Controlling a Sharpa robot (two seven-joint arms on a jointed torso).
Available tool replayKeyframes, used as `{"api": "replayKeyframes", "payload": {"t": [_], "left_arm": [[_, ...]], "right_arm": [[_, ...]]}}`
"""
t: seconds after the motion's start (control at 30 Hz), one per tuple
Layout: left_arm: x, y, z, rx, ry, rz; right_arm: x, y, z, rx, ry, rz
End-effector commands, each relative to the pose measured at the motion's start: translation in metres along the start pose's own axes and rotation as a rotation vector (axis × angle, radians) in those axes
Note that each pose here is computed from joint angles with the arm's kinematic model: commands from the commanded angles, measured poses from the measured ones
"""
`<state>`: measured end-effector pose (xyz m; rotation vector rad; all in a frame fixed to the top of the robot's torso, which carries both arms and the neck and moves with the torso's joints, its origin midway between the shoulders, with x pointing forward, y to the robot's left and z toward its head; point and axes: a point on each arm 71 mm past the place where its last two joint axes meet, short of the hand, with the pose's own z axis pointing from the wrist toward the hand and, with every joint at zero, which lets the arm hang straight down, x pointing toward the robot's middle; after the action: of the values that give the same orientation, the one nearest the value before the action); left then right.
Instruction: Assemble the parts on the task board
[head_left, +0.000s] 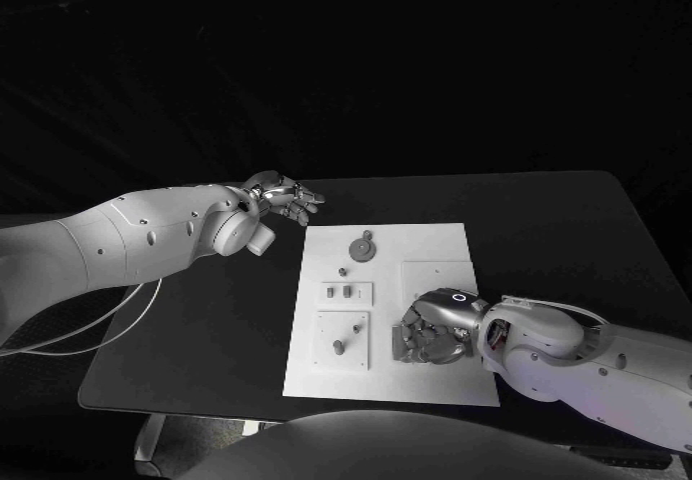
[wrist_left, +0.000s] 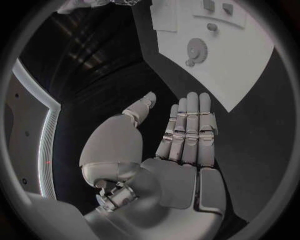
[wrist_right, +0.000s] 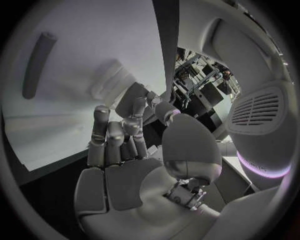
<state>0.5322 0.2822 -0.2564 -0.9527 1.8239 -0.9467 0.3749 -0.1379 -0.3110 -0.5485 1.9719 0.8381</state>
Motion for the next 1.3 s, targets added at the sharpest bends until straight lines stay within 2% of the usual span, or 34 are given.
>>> {"api": "replayKeyframes", "payload": {"t": [0.03,0.67,1.3], "left_arm": [[0.0019,-0.0012,0.0002,0.006,0.017,0.002],[0.0017,-0.0006,-0.0002,0.003,0.019,0.004],[0.0022,-0.0004,-0.0002,0.002,0.023,0.004]], "right_arm": [[0.0003,0.0021,-0.0008,-0.016,-0.009,0.002],[-0.0001,0.0033,-0.0024,-0.021,-0.014,0.004],[-0.0017,-0.0056,0.0020,0.015,-0.035,-0.053]]}}
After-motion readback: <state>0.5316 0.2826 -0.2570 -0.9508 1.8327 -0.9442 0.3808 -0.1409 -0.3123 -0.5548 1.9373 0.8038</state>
